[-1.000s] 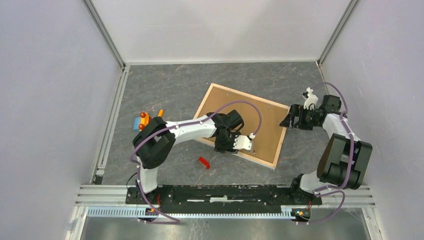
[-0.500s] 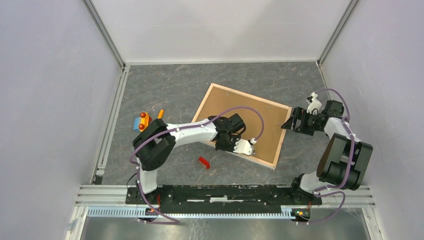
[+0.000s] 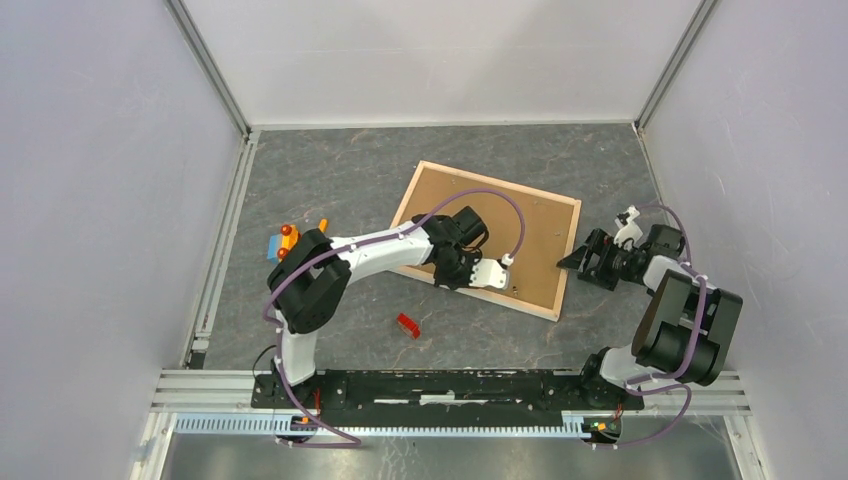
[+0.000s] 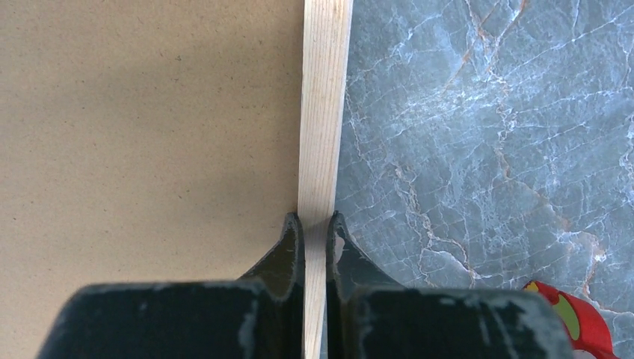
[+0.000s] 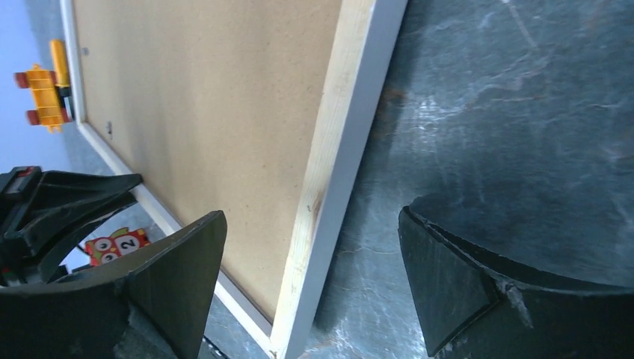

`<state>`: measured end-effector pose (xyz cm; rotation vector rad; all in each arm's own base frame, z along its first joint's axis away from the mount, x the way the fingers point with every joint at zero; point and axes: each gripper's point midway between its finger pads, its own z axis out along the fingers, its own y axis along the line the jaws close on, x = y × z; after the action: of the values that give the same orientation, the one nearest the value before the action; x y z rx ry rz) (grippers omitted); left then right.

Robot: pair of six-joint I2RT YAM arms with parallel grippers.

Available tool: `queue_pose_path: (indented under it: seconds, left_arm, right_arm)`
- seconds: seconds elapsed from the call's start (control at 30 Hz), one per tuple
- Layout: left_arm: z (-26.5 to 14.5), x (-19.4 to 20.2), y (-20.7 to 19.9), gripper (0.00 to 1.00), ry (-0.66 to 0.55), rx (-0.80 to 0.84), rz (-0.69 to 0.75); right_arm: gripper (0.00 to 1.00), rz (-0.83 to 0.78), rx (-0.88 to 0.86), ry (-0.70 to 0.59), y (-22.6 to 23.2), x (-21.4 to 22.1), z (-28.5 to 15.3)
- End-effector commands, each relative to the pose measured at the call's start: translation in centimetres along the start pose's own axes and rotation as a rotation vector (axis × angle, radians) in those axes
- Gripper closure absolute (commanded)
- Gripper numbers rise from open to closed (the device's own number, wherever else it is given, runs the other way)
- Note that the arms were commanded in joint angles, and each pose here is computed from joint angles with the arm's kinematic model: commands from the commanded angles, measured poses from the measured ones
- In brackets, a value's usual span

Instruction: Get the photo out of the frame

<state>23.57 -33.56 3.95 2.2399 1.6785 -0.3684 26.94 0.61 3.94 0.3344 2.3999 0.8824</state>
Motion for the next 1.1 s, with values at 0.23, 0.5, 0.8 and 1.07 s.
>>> queue_pose_path:
  seconds: [0.23, 0.5, 0.8, 1.07]
  left_arm:
    - [-5.6, -4.5, 2.7, 0.98, -0.208, -0.103, 0.002]
    - [-6.5, -5.3, 3.7, 0.98, -0.261, -0.157, 0.001]
    - [-8.9, -5.9, 7.5, 0.75, -0.333, -0.437, -0.063]
    - [-9.6, -4.9, 6.9, 0.2, -0.32, -0.675, 0.089]
  right_arm:
    - [0.1, 0.23, -0.152, 0.026, 1.5, 4.5, 1.7]
    - [0.29, 0.354, -0.313, 0.028, 4.5, 5.5, 2.0]
    - [0.77, 0.476, -0.413, 0.063, 6.7, 4.9, 1.4]
    - [0.95, 0.523, -0.447, 0.108, 7.7, 5.3, 0.8]
